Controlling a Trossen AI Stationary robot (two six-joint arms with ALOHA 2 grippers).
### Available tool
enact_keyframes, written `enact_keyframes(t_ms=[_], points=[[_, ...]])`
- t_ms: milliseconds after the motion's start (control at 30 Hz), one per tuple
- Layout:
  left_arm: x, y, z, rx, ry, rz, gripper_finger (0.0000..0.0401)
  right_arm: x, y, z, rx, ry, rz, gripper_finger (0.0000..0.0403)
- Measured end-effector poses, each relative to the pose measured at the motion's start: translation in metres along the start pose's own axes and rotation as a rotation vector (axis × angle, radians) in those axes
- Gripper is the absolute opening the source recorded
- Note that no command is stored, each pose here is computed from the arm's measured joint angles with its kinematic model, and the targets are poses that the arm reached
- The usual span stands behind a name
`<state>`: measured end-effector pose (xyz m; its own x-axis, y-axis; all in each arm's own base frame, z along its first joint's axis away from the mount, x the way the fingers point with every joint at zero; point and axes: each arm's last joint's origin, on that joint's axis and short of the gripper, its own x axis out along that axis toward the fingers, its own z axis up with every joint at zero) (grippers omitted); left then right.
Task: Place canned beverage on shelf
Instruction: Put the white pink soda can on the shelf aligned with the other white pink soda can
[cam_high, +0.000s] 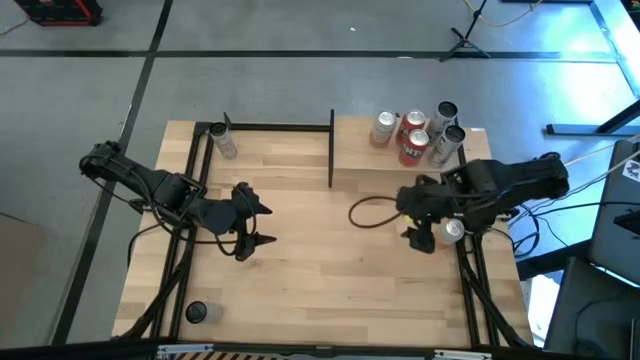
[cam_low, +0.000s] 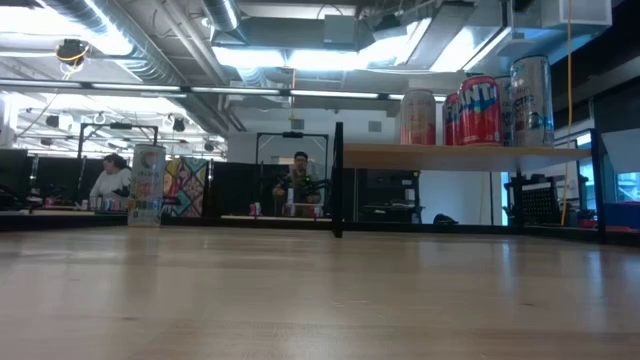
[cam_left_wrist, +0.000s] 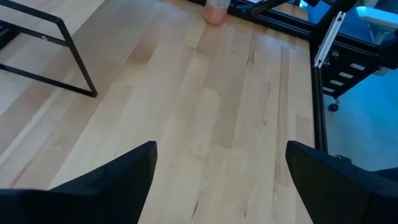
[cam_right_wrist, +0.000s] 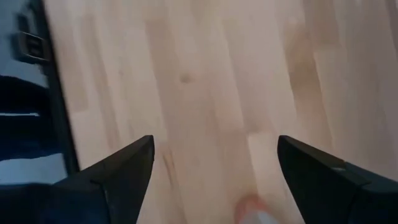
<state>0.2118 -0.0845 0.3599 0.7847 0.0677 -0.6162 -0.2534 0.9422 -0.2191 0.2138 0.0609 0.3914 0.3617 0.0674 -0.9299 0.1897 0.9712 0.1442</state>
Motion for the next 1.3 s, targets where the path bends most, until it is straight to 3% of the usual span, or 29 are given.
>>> enact_keyframes(t_ms=[233,467,1000,1300], points=[[0.0,0.0,0.0,-0.001,0.0,0.0,0.0345,0.005,-0.031,-0.054,0.099,0.041,-0.098,0.0325],[0.0,0.0,0.0,-0.006,0.0,0.001,0.0345,0.027,-0.049,-0.095,0.154,0.221,-0.103,0.0325],[0.001,0.001,0.001,-0.029,-0.002,0.005,0.0345,0.084,-0.063,-0.13,-0.018,0.499,-0.132,0.0325],[0.001,0.002,0.001,-0.032,-0.017,0.026,0.0345,0.098,-0.065,-0.135,-0.047,0.521,-0.129,0.0325]])
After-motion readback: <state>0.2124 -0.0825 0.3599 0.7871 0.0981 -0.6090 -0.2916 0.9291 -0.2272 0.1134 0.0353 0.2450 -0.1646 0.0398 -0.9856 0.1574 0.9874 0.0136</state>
